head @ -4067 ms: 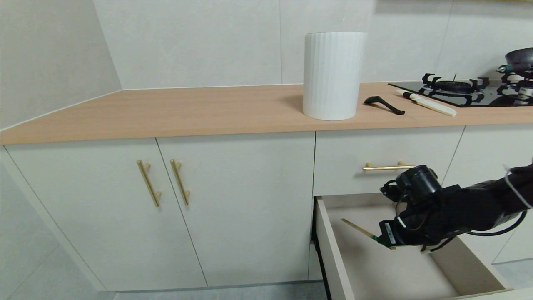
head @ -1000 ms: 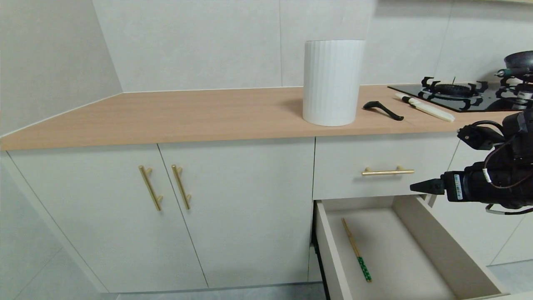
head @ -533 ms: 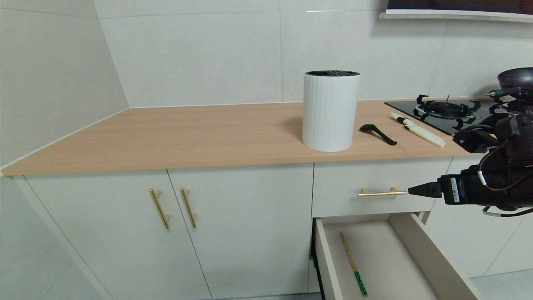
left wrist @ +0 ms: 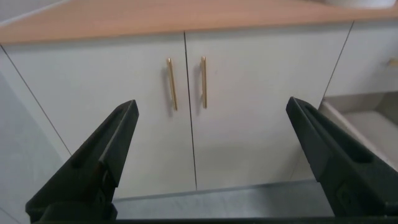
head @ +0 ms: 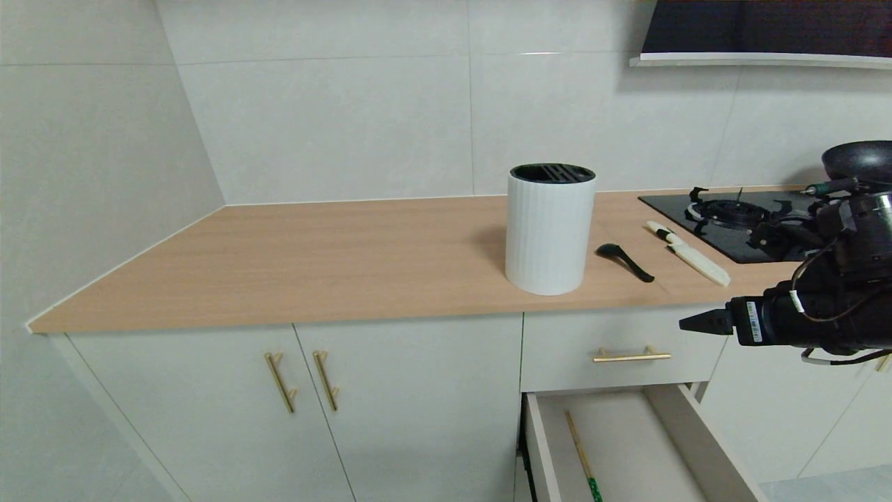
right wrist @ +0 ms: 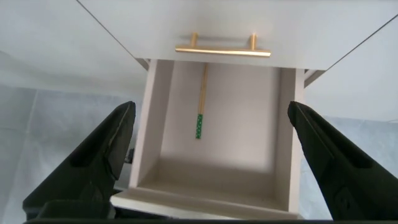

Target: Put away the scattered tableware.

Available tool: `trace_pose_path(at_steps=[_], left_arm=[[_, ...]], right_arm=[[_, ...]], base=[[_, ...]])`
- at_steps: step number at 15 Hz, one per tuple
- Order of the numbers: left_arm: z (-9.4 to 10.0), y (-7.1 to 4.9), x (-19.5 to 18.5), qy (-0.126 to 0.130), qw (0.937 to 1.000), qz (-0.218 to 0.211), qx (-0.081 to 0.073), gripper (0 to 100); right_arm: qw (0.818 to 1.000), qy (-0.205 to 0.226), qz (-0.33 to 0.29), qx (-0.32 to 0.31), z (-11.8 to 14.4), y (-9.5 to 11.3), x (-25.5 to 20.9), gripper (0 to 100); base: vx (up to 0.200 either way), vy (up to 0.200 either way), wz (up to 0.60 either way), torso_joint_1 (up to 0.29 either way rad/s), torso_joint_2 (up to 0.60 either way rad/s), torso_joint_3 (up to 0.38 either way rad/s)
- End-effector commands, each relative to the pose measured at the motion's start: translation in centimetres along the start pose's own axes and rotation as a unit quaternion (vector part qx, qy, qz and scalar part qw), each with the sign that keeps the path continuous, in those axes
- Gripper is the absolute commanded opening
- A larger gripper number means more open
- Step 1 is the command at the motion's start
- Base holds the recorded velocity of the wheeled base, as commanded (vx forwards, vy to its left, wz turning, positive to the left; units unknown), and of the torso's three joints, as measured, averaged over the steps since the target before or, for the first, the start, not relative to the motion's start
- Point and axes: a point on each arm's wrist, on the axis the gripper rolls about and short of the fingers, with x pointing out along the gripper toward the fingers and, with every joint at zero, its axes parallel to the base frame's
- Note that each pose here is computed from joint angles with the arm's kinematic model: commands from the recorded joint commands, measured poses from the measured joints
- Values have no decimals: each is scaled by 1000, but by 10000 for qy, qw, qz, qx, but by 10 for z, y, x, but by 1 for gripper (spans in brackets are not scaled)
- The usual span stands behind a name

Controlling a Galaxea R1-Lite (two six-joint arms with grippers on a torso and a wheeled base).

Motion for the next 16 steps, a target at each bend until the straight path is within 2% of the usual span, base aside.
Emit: trace_pose_path(at_steps=[1, 4, 6, 8, 11, 13, 16], left_arm=[[0, 0, 0, 2, 10000, -1, -5, 100], [0, 0, 0, 2, 10000, -9, -5, 100], [0, 0, 0, 2, 10000, -1, -5, 100], [0, 0, 0, 2, 10000, -1, -5, 100], [0, 0, 0, 2, 10000, -1, -5, 100], [0, 0, 0, 2, 10000, -1, 3, 100], [0, 0, 0, 2, 10000, -9, 3, 100]], right_arm=[[10000, 48, -4, 4, -1, 0, 3, 100], [9999, -81, 9, -150, 2, -1, 11, 100], [9990, -371, 9, -264, 9, -3, 23, 100], [9962, -760, -4, -424, 24, -6, 45, 100], [9913, -1145, -49, -650, 66, -17, 90, 100], [9897, -1244, 37, -714, 81, -21, 117, 100], [9909, -1069, 58, -820, 76, -33, 159, 100]], base=[[0, 0, 0, 227, -496, -281], [0, 0, 0, 180, -404, -224], [0, 0, 0, 56, -115, -68], [0, 0, 0, 0, 0, 0], [0, 0, 0, 0, 0, 0], [0, 0, 0, 0, 0, 0], [0, 0, 0, 0, 0, 0]])
